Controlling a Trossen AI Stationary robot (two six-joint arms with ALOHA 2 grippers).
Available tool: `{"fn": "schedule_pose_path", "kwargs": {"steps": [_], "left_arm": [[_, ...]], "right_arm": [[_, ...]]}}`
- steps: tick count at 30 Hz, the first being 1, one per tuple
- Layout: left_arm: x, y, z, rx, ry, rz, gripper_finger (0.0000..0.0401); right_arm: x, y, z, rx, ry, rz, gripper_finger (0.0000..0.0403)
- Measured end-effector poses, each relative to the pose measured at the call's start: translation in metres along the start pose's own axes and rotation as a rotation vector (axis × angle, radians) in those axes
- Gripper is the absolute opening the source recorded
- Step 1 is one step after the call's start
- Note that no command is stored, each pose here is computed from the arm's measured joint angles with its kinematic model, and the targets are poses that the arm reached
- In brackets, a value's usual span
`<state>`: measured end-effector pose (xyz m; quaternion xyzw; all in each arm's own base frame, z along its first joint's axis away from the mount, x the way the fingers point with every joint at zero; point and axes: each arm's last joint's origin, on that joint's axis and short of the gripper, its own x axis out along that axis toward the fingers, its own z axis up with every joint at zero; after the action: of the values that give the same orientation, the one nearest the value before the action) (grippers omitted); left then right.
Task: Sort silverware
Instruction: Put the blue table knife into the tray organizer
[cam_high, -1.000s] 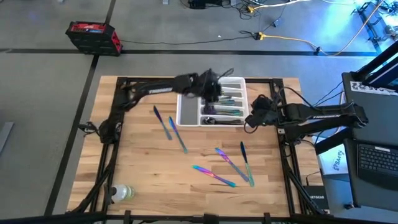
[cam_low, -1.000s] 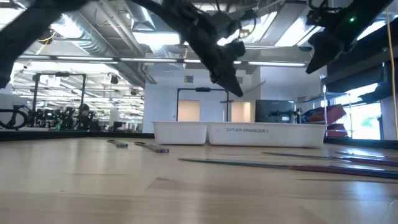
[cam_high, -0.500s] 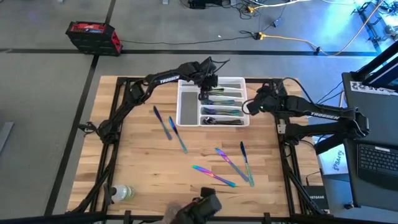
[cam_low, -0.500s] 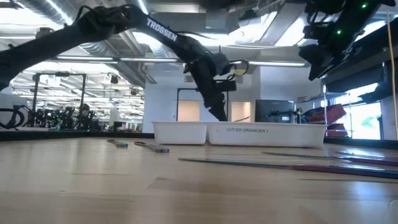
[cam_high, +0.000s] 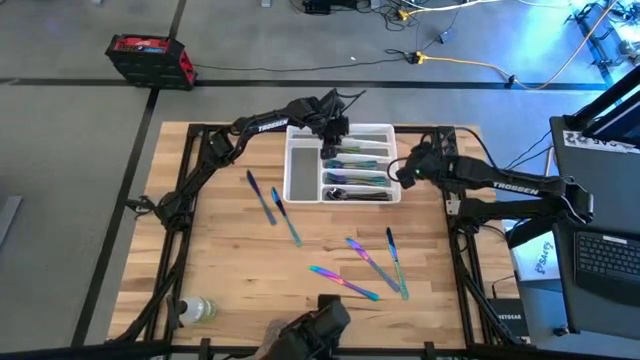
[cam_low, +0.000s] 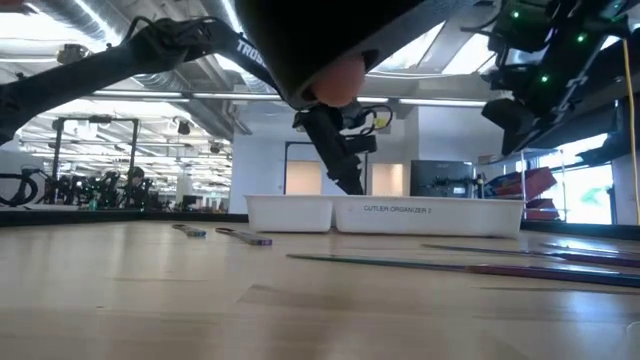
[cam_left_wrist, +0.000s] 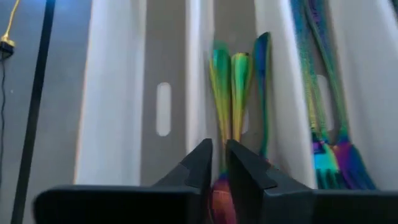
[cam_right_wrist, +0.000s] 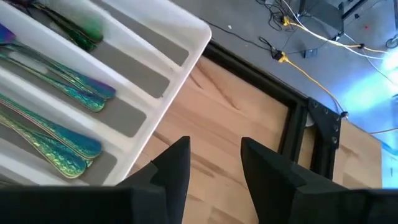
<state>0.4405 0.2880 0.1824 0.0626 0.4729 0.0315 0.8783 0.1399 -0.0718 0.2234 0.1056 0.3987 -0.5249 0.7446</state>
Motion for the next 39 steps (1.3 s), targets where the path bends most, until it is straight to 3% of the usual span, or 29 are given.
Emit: {"fn": "schedule_pose_path", "kwargs": {"steps": [9, 15, 21, 25, 29, 34, 39], "left_arm": [[-0.006, -0.003, -0.003, -0.049, 0.035, -0.048, 0.0101], [-0.033, -0.003, 0.005, 0.014, 0.093, 0.074, 0.0087], [-0.04, -0.013, -0.003, -0.144, 0.122, 0.01, 0.0065], [-0.032, -0.053, -0.008, -0.128, 0.148, 0.036, 0.0057], [-0.049, -0.103, -0.005, -0.134, -0.008, 0.089, 0.005], [-0.068, -0.172, -0.024, -0.211, -0.2, 0.121, 0.0048], [-0.079, -0.259, -0.046, -0.207, -0.435, 0.025, 0.0048]], "right_arm": [[0.001, 0.001, -0.001, 0.01, 0.002, 0.008, 0.0127], [-0.002, 0.007, 0.008, 0.063, -0.112, 0.041, 0.0127], [-0.013, 0.021, 0.012, 0.035, -0.231, 0.085, 0.0127], [-0.022, 0.031, 0.006, -0.016, -0.258, 0.135, 0.0127], [-0.031, 0.041, -0.001, -0.064, -0.274, 0.226, 0.0127], [-0.04, 0.059, -0.018, -0.089, -0.281, 0.413, 0.0127], [-0.047, 0.081, -0.046, -0.098, -0.374, 0.651, 0.0127]]}}
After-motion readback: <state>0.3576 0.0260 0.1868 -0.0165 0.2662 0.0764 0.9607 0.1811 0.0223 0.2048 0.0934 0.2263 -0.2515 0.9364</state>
